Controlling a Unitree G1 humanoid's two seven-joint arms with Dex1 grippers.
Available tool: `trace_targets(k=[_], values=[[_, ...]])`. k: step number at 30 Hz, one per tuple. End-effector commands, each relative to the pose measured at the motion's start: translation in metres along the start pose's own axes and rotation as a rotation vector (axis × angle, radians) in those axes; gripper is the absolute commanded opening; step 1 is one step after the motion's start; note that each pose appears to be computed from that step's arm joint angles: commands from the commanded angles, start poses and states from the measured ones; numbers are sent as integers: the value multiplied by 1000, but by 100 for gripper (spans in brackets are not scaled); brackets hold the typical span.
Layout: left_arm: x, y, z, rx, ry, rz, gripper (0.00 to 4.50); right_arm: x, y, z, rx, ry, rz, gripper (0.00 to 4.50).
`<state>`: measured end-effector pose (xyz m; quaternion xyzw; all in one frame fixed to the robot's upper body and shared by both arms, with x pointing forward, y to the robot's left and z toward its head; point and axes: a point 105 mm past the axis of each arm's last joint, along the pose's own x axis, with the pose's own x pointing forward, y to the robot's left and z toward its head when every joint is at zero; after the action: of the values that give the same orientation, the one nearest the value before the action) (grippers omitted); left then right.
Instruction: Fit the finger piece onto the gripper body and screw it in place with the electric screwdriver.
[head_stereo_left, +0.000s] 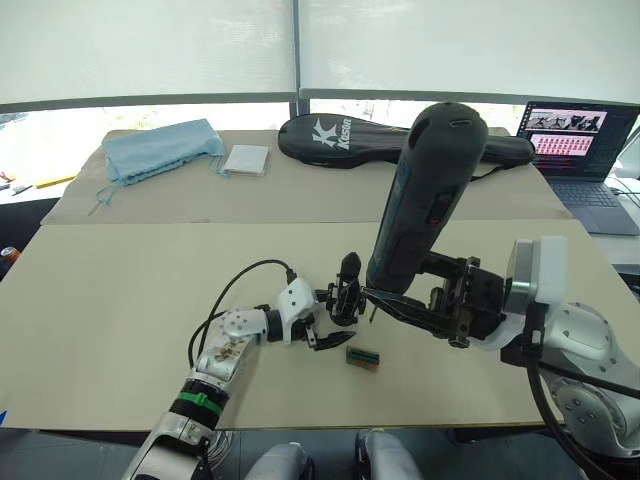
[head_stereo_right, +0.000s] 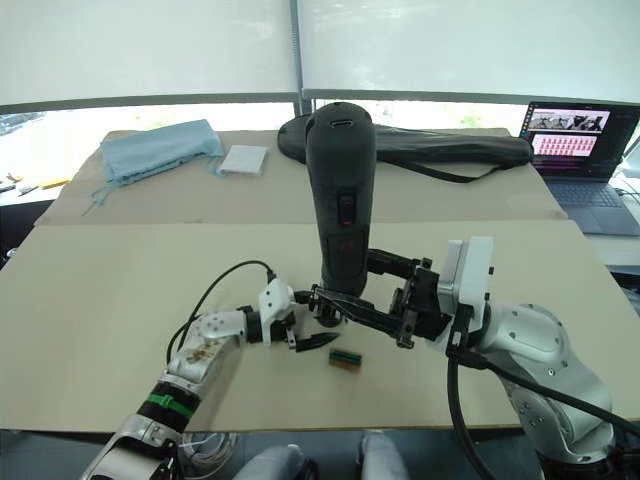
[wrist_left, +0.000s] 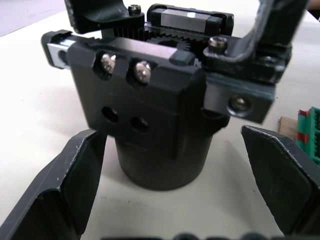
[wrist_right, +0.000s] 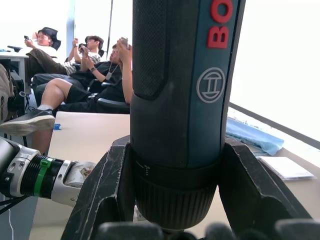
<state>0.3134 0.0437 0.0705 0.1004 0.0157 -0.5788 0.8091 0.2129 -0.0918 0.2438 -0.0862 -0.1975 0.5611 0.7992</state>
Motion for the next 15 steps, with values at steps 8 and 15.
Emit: trace_targets(k=[8, 15], values=[[5, 0, -9, 4, 48, 17, 449, -3, 4, 16, -80, -28, -7, 193], [-2, 10, -16, 3, 103, 25, 312, -4, 4, 15, -77, -27, -13, 193]])
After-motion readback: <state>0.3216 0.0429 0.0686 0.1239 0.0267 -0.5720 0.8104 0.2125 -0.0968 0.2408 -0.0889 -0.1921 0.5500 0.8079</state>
